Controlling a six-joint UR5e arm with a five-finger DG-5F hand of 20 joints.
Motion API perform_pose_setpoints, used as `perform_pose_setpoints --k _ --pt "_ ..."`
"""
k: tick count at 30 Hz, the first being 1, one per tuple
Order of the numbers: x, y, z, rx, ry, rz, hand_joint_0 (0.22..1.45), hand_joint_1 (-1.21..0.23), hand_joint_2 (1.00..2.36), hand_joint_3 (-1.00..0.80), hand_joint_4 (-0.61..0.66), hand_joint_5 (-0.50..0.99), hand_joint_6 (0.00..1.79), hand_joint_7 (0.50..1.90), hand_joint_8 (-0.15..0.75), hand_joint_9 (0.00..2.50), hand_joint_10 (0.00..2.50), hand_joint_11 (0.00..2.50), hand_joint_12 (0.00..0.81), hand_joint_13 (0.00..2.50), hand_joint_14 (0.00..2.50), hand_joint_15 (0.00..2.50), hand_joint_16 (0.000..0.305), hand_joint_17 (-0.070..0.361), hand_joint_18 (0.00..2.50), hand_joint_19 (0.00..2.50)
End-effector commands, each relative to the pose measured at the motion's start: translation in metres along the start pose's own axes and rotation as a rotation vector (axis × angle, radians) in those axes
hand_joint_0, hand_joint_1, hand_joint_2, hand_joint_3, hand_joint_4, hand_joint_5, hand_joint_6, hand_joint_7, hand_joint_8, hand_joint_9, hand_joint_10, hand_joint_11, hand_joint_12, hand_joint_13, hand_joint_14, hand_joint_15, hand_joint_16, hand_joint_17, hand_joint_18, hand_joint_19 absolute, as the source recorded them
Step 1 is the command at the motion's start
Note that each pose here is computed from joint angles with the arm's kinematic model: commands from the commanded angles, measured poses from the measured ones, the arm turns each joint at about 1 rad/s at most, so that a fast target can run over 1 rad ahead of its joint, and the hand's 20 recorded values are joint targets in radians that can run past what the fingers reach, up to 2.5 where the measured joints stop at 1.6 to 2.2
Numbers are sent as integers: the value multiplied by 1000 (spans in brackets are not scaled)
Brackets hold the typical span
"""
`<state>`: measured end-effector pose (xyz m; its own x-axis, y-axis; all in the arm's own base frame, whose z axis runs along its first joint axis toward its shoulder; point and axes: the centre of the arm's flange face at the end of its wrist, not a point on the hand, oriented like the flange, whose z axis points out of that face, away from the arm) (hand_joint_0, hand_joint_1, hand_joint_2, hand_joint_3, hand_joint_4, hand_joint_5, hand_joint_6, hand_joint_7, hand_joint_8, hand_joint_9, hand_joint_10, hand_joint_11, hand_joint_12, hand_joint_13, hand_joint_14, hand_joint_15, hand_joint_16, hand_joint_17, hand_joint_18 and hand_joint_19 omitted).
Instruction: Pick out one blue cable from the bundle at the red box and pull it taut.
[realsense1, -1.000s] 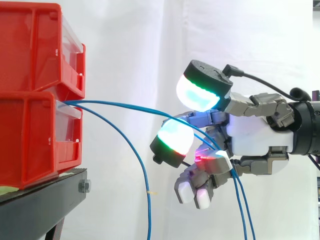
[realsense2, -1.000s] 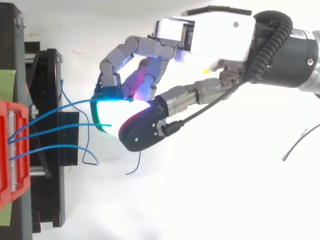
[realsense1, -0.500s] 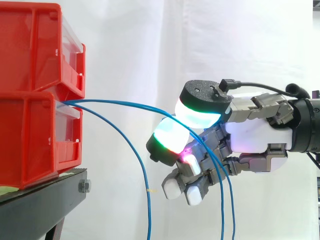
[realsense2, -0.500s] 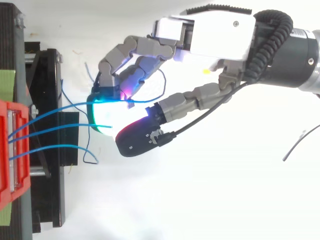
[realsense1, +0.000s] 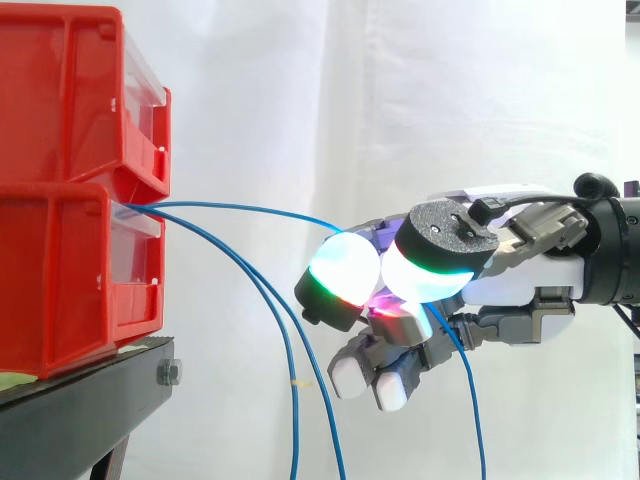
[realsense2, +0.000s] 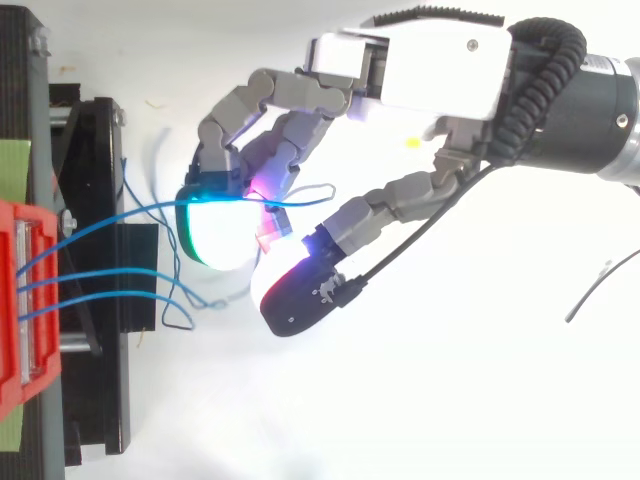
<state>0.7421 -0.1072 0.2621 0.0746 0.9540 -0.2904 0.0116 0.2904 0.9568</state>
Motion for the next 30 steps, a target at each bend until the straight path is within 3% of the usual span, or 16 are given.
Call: perform_pose_setpoints --k 1,8,16,21,25,26,30 --pt "0 0 0 0 0 0 604 -901 1000 -500 125 -143 917 950 333 1194 26 1049 416 810 19 492 57 128 782 581" --pt "-1 0 0 0 0 0 515 -683 1000 -500 156 -156 892 918 350 1295 25 1123 440 898 19 528 61 138 855 615" --pt "-2 -1 -1 4 2 -1 501 -668 1000 -500 167 -201 889 810 340 1187 22 1157 450 928 20 601 64 144 859 648" --pt "2 -1 -3 23 15 0 503 -664 1000 -500 187 -223 895 763 328 1143 12 1308 452 1050 24 837 65 147 877 686" --pt "-2 7 -9 47 24 -13 508 -658 1000 -500 202 -237 900 736 321 1110 1 1547 432 1191 18 1163 65 147 914 774" --pt "-2 9 -10 51 25 -16 508 -659 1000 -500 213 -239 899 738 332 1059 258 1476 414 1234 13 1269 65 146 933 811" --pt "-6 16 -18 87 38 -53 510 -663 1000 -500 216 -241 901 727 337 970 817 1269 398 1304 119 1457 66 147 1024 924"
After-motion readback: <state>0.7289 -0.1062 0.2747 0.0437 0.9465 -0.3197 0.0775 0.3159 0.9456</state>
